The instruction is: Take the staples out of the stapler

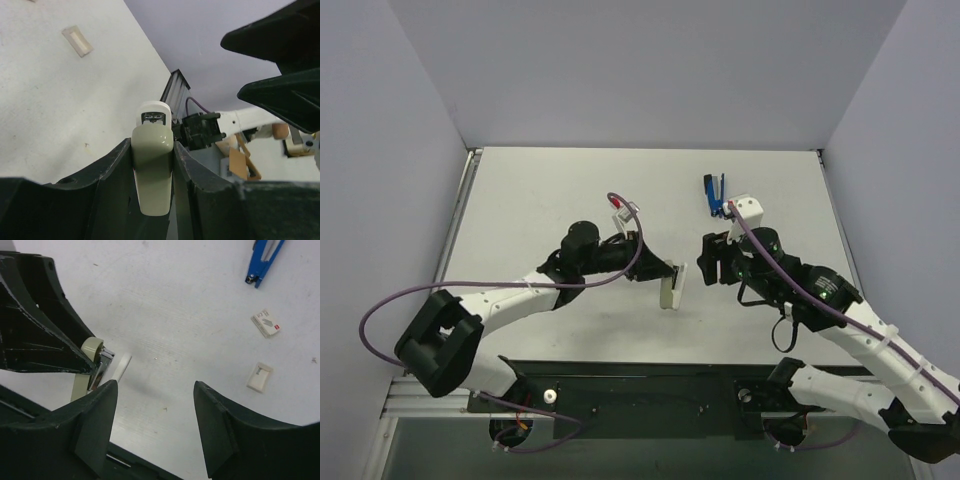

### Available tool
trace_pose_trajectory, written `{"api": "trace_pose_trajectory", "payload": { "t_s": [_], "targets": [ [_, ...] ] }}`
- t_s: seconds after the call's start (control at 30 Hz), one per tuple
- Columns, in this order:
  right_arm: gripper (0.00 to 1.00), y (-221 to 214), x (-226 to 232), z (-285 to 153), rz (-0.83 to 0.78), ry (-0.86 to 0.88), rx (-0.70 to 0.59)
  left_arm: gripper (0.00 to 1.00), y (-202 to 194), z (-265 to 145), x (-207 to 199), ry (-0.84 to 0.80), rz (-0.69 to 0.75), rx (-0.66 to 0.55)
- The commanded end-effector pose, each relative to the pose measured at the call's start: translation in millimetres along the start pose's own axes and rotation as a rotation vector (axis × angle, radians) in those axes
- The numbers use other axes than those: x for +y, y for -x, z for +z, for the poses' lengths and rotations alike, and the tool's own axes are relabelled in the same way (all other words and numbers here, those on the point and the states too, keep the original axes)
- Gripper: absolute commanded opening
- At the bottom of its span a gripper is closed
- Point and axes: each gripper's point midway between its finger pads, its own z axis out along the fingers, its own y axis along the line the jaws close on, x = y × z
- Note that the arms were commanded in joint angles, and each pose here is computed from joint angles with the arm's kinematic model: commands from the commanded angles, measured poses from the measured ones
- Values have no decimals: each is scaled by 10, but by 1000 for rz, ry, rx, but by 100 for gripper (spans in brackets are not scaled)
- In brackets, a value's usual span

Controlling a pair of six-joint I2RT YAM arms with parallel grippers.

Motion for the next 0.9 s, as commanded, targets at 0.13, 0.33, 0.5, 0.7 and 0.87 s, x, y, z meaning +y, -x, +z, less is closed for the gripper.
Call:
{"api": "trace_pose_trajectory", "payload": {
  "t_s": [0.13,0.33,0.5,0.7,0.87],
  "targets": [
    [60,126,477,-500,-105,374,44,0,-112,-254,-778,-91,292,192],
    [60,63,715,-652,-156,544,80,0,-298,-474,-952,-98,420,310],
    [59,12,961,-720,-187,699,119,0,-483,-542,-1059,-174,470,391],
    [59,-82,1141,-772,-222,829,169,0,-594,-628,-1176,-219,512,419],
    [57,-171,1210,-787,-242,890,185,0,-563,-685,-1226,-219,533,380]
  ]
}}
